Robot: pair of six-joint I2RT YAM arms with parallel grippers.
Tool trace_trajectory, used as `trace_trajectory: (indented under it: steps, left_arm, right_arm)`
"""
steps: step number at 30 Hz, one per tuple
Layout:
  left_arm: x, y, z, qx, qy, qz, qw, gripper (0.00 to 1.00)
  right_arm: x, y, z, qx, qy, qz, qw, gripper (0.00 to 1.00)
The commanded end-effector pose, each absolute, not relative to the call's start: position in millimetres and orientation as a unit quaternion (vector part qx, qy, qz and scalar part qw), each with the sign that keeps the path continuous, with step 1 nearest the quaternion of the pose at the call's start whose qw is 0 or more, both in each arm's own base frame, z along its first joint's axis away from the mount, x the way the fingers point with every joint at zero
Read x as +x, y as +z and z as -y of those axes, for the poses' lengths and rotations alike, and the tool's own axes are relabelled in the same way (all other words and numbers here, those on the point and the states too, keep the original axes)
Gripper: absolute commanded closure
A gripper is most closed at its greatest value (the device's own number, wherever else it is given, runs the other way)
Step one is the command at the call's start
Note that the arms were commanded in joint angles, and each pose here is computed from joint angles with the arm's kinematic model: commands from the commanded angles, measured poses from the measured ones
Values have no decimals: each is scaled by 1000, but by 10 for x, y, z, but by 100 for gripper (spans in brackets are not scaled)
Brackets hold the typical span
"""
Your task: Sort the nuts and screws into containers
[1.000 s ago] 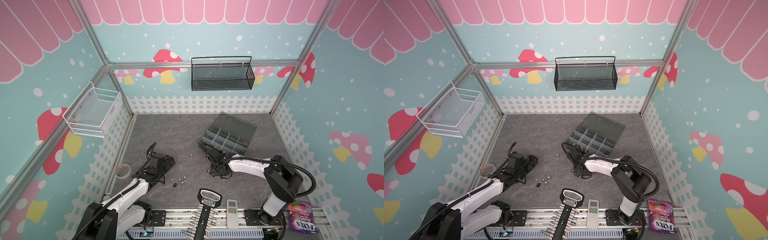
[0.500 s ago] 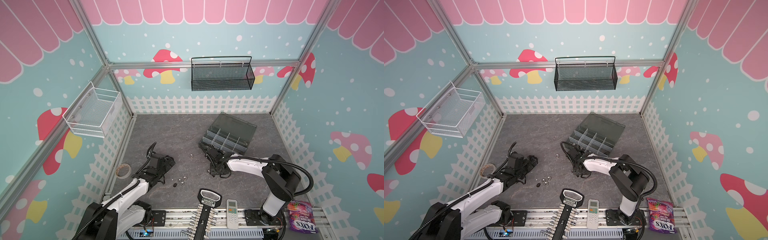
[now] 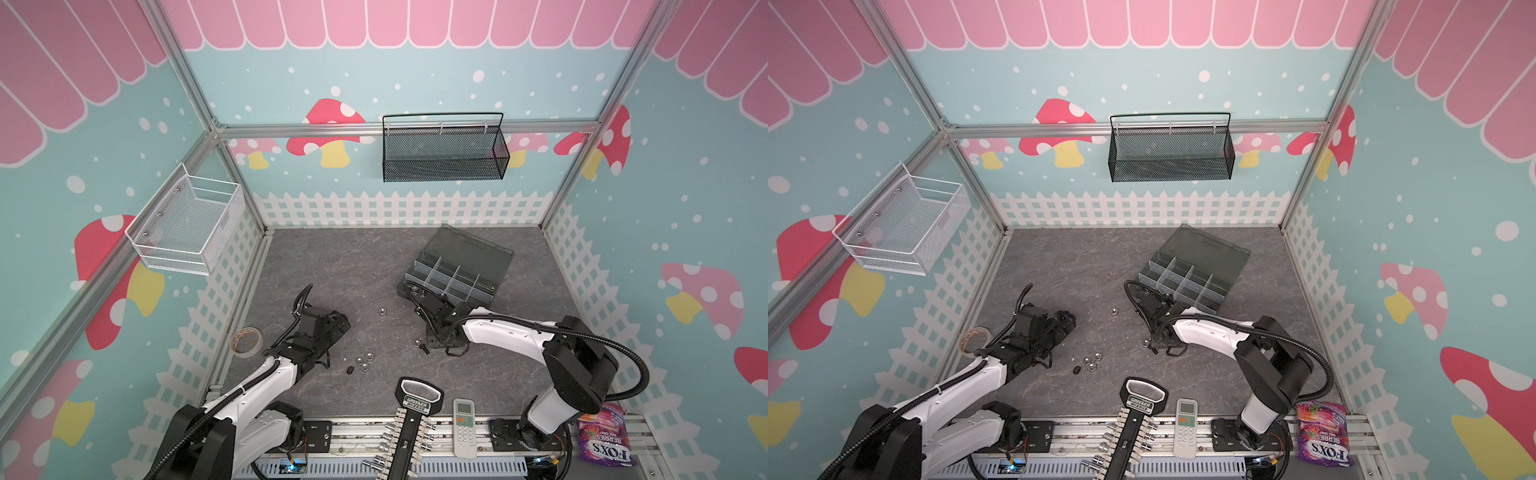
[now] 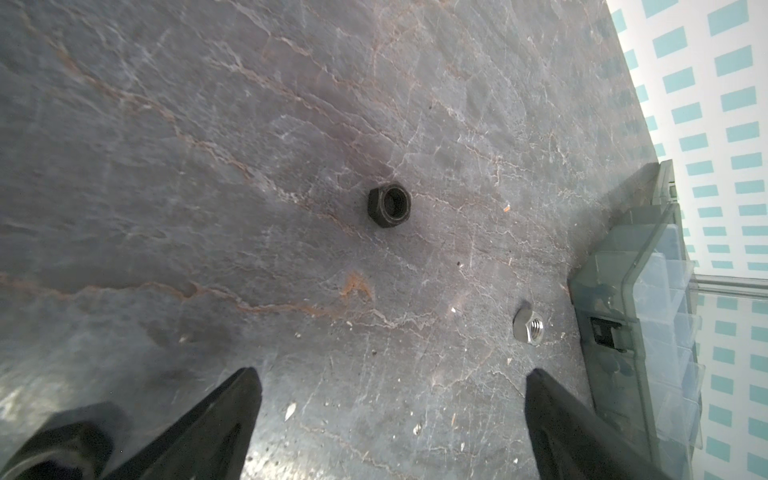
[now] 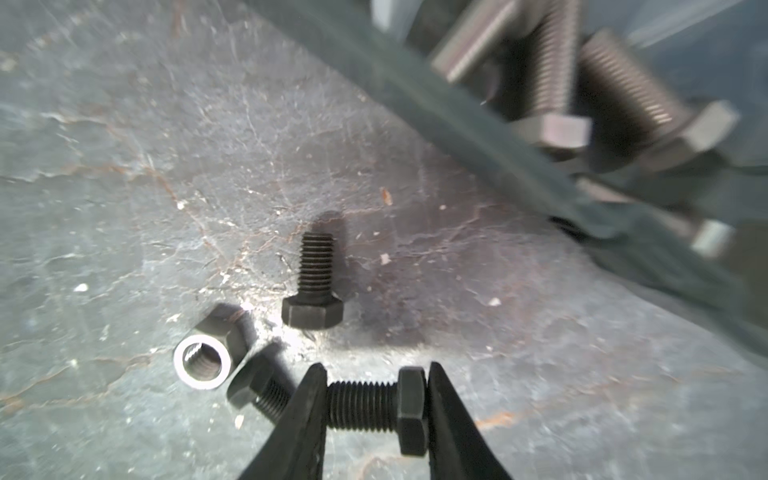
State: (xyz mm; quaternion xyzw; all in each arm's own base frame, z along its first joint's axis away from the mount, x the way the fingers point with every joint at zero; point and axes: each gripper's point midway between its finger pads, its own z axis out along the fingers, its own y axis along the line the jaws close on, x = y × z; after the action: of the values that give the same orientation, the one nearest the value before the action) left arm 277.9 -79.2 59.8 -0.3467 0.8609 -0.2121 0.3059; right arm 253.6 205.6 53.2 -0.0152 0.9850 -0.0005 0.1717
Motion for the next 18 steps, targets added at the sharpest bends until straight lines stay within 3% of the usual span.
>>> trace_trajectory:
  steps: [1,18]
  left_arm:
    - [2822,638,756,-352,-210,-855,317,0]
    - [2845,671,758,-352,-211,-854,320,0]
  right_arm:
    - [2690,842,-1870,4,-18,-977,211,79]
    - [3599,1339,-899,88,-44,-949,300,78]
